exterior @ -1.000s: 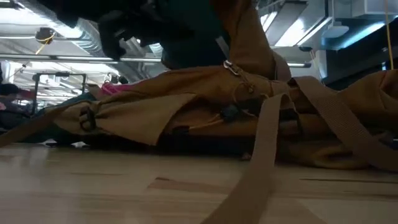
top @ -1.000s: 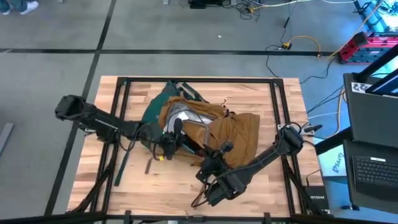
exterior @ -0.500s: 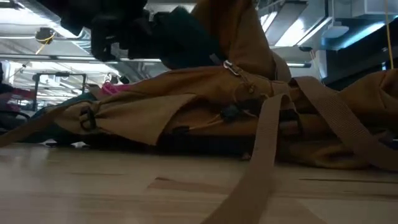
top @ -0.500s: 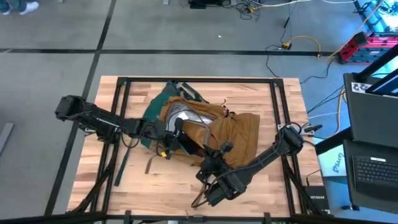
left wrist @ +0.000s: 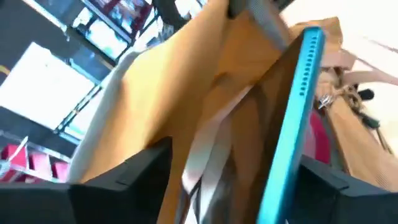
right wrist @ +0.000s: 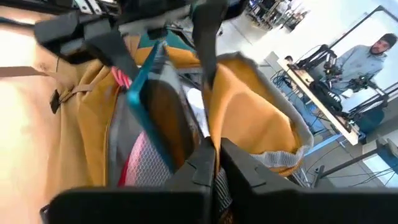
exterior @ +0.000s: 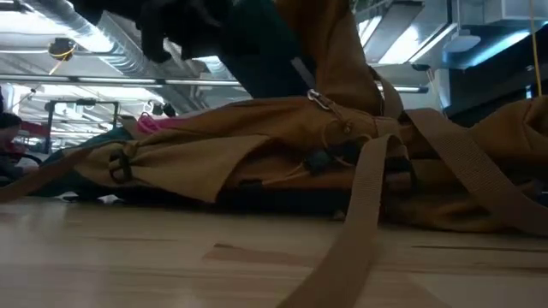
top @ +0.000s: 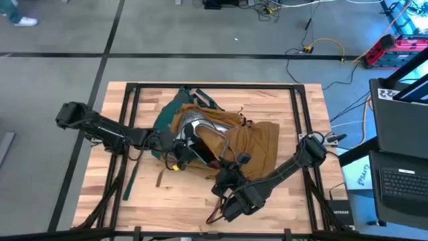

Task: Unpack backpack
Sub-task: Put the blue tablet into the brown backpack, then close the brown backpack

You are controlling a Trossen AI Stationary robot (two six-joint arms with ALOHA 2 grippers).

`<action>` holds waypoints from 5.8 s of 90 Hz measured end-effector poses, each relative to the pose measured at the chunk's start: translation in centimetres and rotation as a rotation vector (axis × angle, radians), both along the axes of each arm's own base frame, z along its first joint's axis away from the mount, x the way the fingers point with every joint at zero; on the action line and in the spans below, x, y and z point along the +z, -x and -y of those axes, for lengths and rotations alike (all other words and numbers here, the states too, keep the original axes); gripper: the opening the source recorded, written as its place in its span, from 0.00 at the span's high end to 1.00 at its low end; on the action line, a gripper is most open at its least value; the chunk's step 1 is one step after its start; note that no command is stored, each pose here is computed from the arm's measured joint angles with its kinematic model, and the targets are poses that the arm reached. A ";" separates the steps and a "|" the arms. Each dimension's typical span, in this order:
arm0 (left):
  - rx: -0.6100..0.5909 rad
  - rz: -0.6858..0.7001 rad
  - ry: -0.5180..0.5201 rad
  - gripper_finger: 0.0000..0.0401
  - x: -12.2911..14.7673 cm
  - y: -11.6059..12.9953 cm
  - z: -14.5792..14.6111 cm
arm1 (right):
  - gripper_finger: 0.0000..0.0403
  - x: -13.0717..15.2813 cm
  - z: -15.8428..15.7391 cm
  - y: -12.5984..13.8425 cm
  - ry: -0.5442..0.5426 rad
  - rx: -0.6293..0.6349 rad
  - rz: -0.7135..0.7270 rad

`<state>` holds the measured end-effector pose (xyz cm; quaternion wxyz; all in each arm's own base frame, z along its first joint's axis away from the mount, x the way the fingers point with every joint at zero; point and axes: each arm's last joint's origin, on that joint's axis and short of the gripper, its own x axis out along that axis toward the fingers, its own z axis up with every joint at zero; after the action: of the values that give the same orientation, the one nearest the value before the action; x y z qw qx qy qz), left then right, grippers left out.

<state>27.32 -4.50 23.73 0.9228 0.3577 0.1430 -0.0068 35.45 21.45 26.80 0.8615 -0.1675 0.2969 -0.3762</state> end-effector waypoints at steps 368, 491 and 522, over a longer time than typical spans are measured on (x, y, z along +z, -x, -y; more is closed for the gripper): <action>-0.216 -0.068 -0.421 0.22 -8.0 -4.4 11.3 | 1.00 -0.2 0.6 -0.4 -0.047 -0.006 -0.052; -0.242 -0.071 -0.385 0.68 -8.9 -8.0 6.9 | 1.00 -0.1 0.4 -2.2 -0.080 0.095 -0.082; -0.221 -0.061 -0.368 0.84 -8.8 -8.2 6.3 | 1.00 -0.1 0.4 -2.2 -0.075 0.094 -0.085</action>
<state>35.55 -10.78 14.96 0.8309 0.5331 0.1295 -0.0926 37.65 21.05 26.68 0.8706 -0.1647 0.3389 -0.3164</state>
